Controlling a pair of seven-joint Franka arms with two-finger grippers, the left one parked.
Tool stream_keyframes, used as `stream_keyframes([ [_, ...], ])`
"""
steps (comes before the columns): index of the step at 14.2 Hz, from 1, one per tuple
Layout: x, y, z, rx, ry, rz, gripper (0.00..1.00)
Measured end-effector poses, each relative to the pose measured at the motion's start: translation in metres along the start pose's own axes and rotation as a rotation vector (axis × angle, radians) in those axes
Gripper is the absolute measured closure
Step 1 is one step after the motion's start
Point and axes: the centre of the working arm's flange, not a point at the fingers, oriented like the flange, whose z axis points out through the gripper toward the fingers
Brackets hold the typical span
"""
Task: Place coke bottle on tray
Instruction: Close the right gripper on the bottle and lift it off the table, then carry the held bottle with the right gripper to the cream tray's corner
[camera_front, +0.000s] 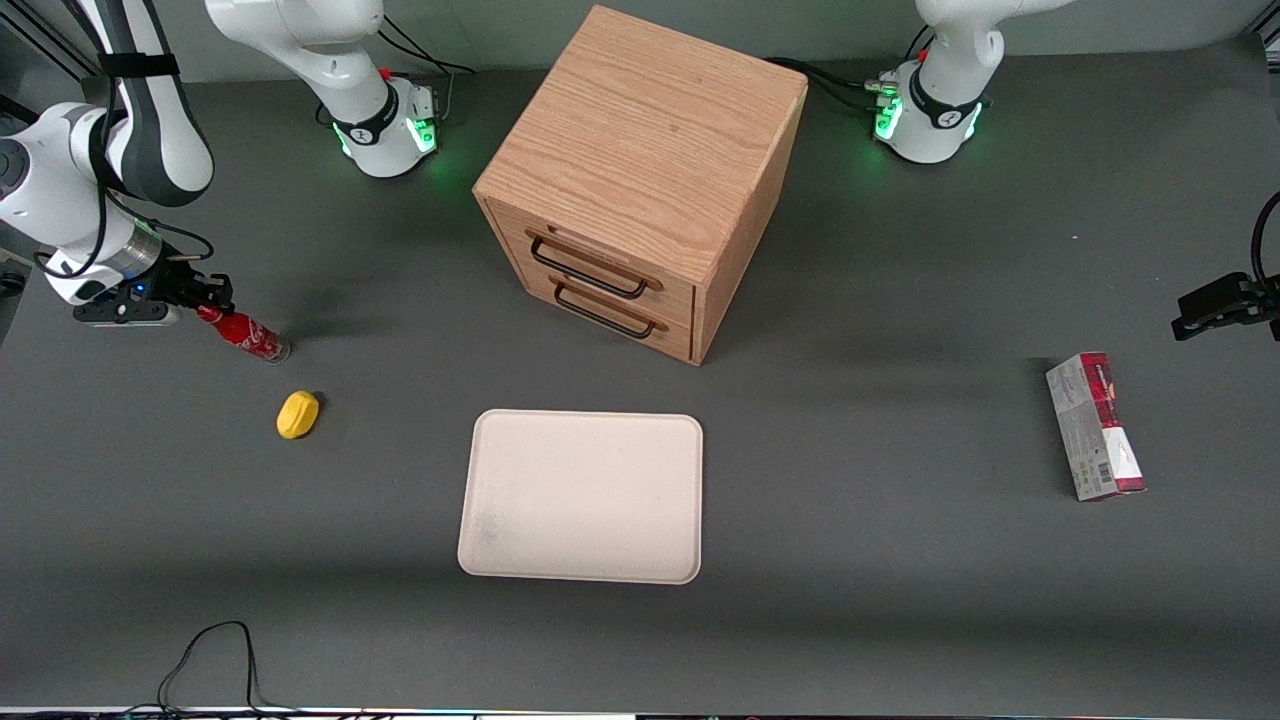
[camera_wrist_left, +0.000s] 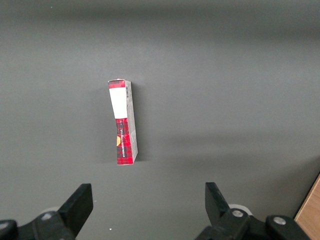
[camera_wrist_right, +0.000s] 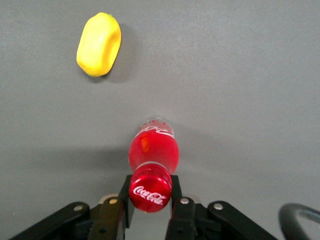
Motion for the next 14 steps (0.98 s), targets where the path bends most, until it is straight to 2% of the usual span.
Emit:
stream_keyframes([
  [4, 0.001, -0.001, -0.001, 0.0, -0.002, -0.003, 0.69],
  [7, 0.007, -0.003, -0.022, 0.006, -0.031, -0.011, 0.69],
  [10, 0.031, -0.014, -0.086, -0.003, -0.079, -0.023, 0.69],
  [12, 0.051, -0.023, -0.143, -0.013, -0.096, -0.005, 0.69],
  [14, 0.076, -0.04, -0.199, 0.003, -0.111, 0.024, 0.69],
])
